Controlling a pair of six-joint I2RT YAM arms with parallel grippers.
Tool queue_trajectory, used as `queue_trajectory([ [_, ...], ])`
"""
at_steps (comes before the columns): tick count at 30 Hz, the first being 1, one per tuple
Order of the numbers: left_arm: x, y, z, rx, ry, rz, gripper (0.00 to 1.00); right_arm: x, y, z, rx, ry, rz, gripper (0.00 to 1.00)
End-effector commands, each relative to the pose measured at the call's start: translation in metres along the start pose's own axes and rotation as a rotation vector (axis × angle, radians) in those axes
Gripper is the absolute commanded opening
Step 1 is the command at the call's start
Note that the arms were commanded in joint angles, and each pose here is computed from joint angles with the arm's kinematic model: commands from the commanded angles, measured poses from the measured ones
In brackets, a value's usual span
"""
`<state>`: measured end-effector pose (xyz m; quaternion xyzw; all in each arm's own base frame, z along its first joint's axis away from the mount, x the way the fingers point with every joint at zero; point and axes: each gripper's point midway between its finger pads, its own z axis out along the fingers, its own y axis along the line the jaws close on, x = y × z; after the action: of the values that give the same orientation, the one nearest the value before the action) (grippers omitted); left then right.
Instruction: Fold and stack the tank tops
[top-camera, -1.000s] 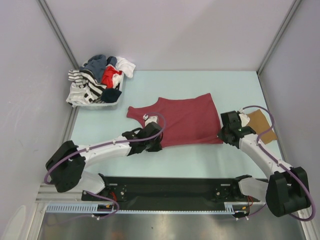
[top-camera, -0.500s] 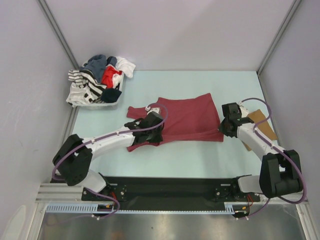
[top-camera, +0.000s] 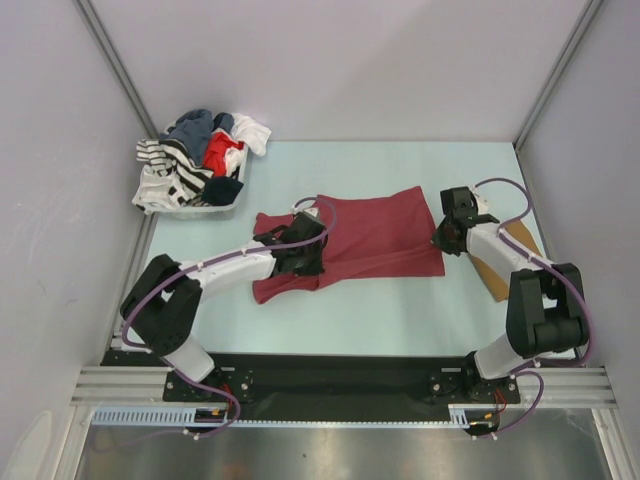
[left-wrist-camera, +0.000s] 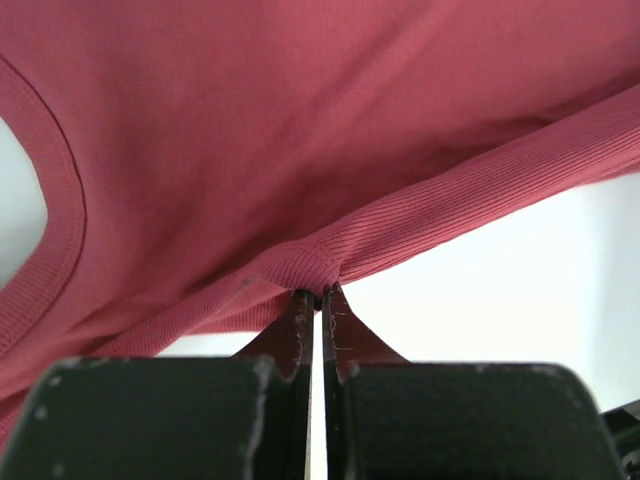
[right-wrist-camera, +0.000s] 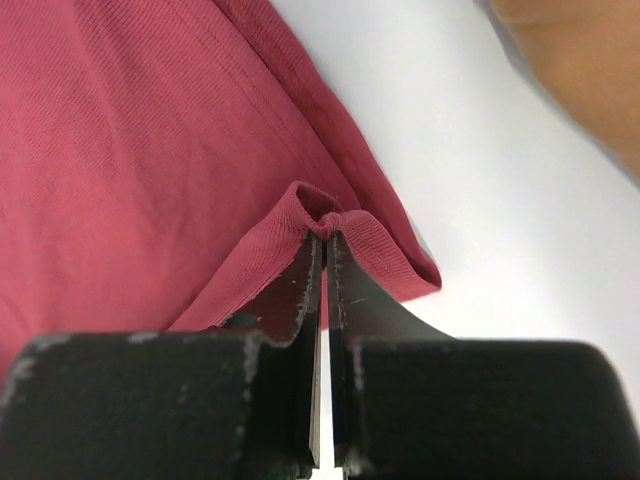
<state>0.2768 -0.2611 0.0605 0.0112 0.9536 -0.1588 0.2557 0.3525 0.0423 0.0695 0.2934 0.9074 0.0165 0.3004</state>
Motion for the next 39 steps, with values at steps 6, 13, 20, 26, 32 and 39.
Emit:
queue_trajectory([
  [6,-0.034,-0.004,0.008,-0.003,-0.054,0.013,0.00,-0.021,0.017,0.012,-0.017,-0.034,0.007,0.00],
  [13,-0.044,0.003,0.018,-0.039,-0.059,0.010,0.00,-0.024,0.019,0.023,0.009,-0.029,0.013,0.00],
  [20,-0.058,0.006,0.024,-0.057,-0.072,0.013,0.00,-0.028,0.019,0.030,0.038,-0.042,0.025,0.00],
  [26,-0.066,0.008,0.035,-0.081,-0.069,0.025,0.00,-0.032,0.022,0.037,0.051,-0.048,0.030,0.00],
  [32,-0.066,0.014,0.050,-0.120,-0.047,0.031,0.01,-0.033,0.023,0.052,0.076,-0.046,0.029,0.06],
  [39,-0.071,0.034,0.048,-0.226,-0.075,0.037,0.41,-0.041,0.028,0.058,0.076,-0.052,0.037,0.42],
])
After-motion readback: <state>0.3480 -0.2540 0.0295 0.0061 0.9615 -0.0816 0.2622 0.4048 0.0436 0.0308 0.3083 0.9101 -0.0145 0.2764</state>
